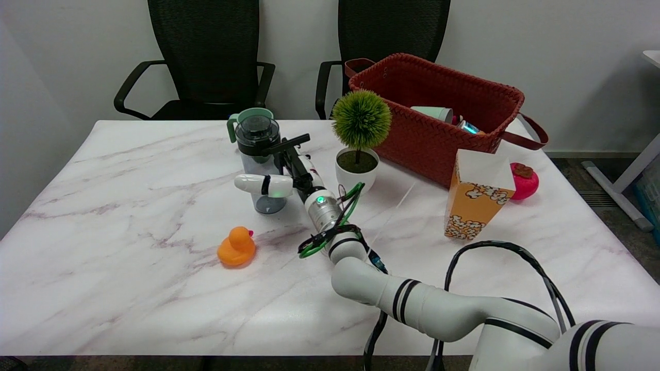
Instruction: Pick up the black bottle.
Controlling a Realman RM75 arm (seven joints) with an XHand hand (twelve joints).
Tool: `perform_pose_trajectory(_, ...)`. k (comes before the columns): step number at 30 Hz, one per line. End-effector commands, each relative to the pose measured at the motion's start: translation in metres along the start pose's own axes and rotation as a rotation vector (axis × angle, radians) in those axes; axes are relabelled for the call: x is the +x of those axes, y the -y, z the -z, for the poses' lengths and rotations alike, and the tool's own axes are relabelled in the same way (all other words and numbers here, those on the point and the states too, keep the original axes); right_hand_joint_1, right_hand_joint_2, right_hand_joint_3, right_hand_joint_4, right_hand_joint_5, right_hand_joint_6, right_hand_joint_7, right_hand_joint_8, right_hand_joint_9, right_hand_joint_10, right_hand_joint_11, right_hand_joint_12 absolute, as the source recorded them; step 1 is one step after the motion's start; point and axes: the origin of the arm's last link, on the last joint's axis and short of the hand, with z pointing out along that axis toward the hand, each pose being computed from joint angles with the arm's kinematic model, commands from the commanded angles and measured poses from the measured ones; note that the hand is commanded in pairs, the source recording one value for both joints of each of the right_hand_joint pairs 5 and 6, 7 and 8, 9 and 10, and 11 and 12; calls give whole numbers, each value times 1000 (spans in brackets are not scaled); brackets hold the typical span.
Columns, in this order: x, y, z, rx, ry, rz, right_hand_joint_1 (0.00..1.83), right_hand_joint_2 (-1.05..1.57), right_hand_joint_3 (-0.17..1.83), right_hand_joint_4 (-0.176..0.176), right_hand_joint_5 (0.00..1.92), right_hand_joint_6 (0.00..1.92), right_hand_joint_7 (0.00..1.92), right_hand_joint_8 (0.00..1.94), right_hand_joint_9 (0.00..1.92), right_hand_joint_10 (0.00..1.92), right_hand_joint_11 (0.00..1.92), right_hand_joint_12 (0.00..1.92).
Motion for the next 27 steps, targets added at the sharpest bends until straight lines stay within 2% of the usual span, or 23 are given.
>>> perform_pose_trajectory(1,-18,0,-4,-20,37,-33,1071,35,311,0,0,0,118,118,137,137,0,0)
perform_pose_trajectory(23,-30,5,-8,-29,57,-38,1071,5,268,0,0,0,143,143,132,132,0,0)
perform_pose_trajectory(25,-29,4,-8,-33,53,-41,1072,18,234,0,0,0,187,187,159,159,0,0)
perform_pose_trajectory(27,-27,1,-7,-39,44,-50,1072,35,200,0,0,0,312,312,217,217,0,0)
